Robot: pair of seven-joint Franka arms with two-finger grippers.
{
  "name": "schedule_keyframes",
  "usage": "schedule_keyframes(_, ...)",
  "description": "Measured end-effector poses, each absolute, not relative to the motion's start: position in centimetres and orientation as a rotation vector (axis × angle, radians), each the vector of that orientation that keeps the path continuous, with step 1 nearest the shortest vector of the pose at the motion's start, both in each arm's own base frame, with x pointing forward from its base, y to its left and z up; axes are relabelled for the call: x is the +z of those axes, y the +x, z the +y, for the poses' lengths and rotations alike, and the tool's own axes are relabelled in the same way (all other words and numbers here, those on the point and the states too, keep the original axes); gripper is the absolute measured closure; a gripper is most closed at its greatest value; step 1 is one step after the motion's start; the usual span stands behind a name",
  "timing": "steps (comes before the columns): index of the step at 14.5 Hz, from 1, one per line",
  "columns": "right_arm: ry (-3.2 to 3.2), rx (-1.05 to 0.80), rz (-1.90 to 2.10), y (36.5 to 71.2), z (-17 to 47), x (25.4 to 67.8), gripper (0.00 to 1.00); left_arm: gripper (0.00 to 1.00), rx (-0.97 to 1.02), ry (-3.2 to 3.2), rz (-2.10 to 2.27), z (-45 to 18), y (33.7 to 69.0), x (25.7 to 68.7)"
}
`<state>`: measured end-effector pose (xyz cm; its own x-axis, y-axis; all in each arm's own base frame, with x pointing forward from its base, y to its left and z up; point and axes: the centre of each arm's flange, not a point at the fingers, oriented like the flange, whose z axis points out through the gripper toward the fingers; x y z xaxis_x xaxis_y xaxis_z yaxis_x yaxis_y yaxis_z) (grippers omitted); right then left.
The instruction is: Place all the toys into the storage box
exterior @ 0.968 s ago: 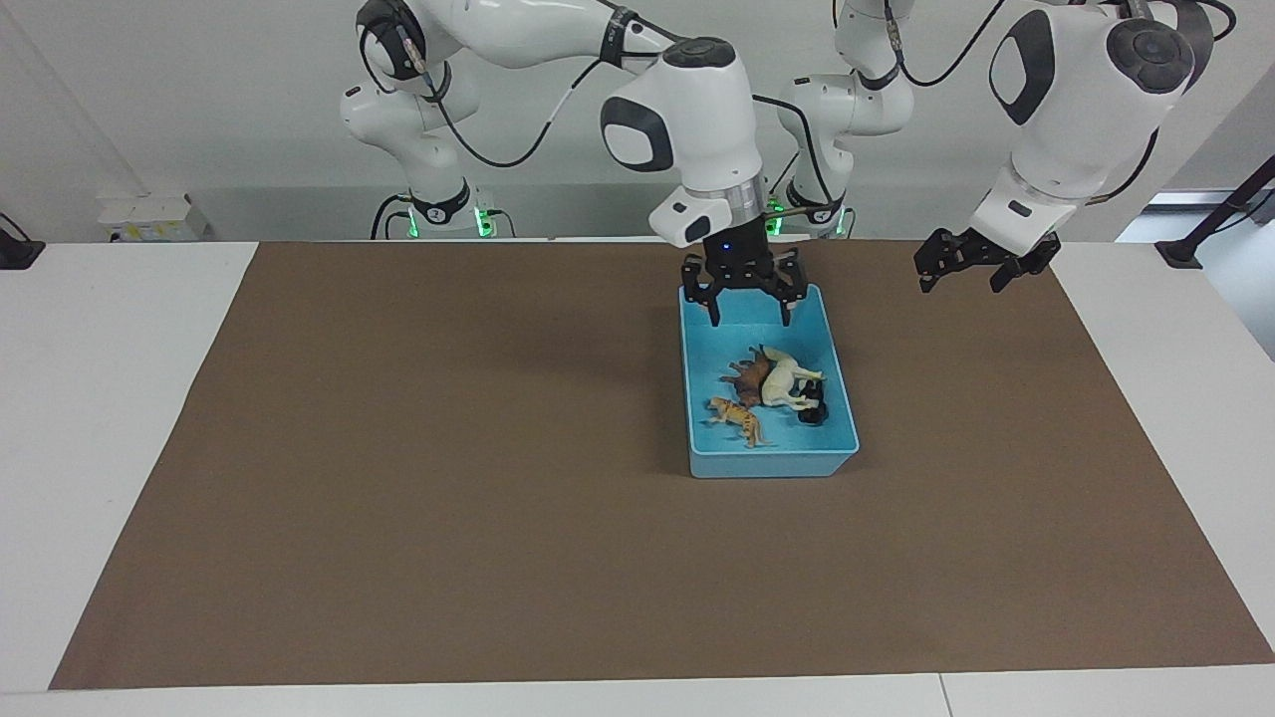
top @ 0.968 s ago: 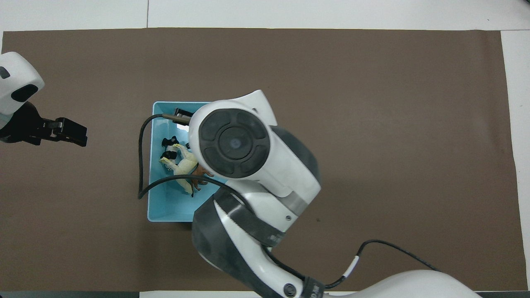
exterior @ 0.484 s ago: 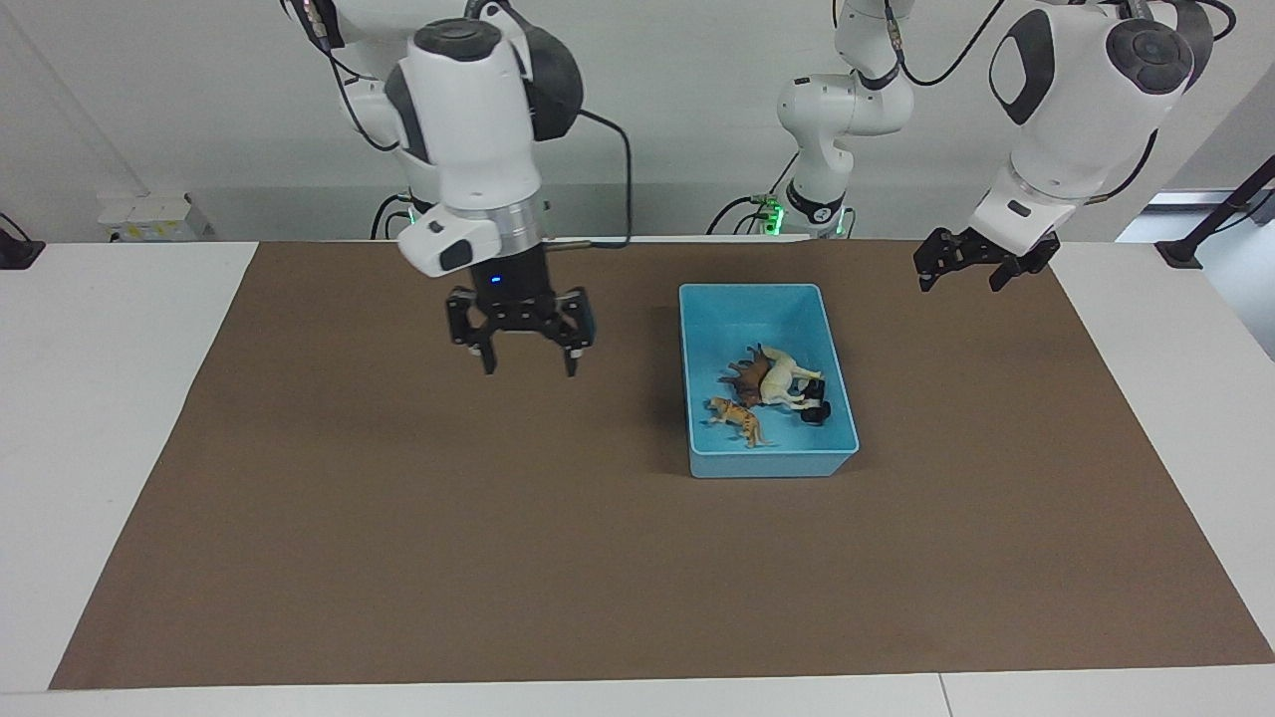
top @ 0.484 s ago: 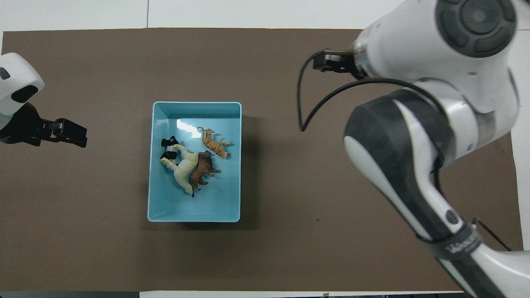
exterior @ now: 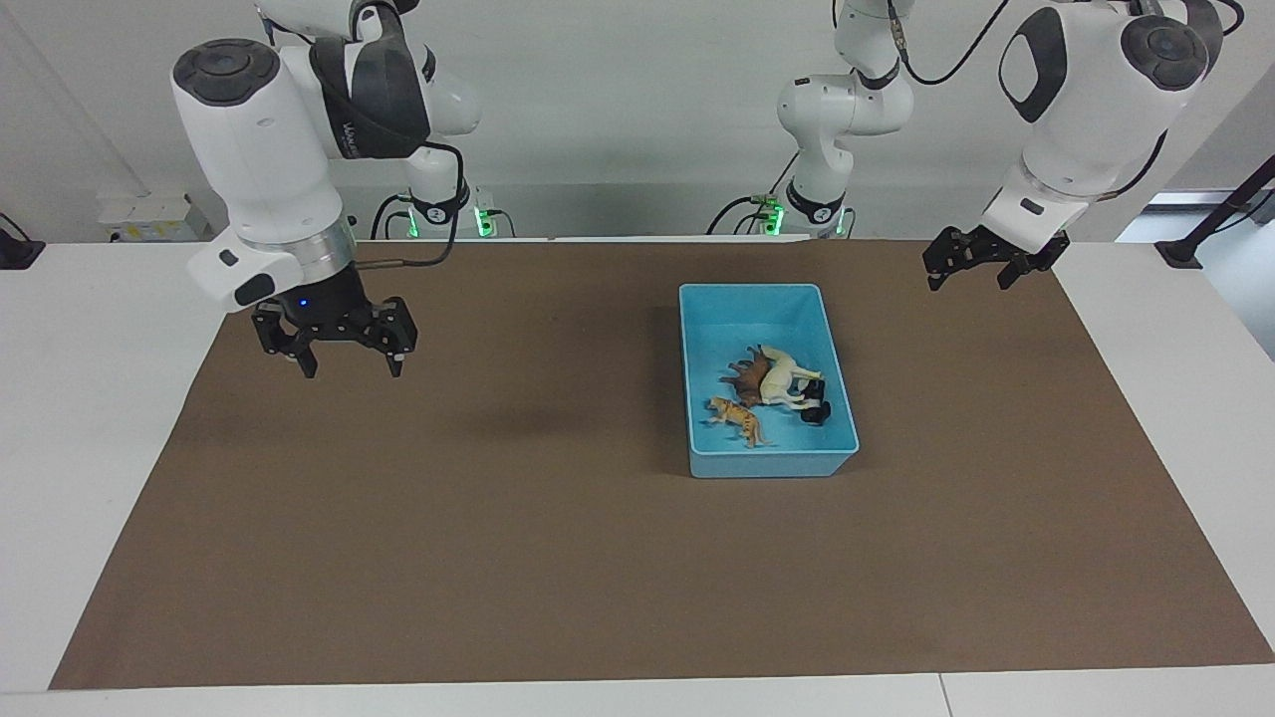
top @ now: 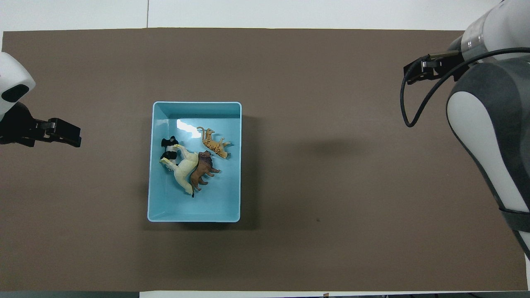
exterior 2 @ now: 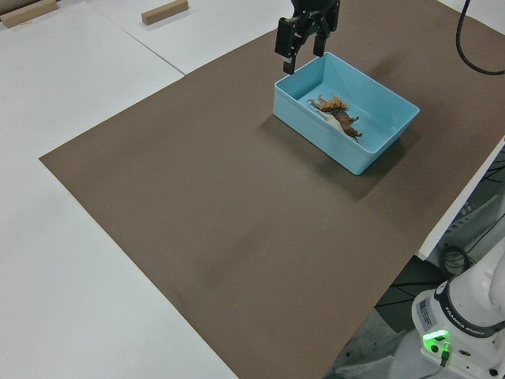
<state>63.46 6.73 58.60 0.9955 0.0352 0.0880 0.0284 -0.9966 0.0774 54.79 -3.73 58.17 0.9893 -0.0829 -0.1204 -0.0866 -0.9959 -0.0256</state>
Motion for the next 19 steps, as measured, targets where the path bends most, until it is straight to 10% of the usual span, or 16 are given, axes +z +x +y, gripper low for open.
schedule_keyframes(10, 3.148, -0.027, 0.091, 53.3, -7.1, 63.5, 0.0, 0.0, 0.186, -3.102, 0.132, -3.7, 54.8, 58.2)
schedule_keyframes(19, 3.12, -0.092, 0.062, 52.6, -8.2, 64.0, 0.0, 0.0, 0.186, -3.102, 0.132, -3.7, 54.8, 58.2)
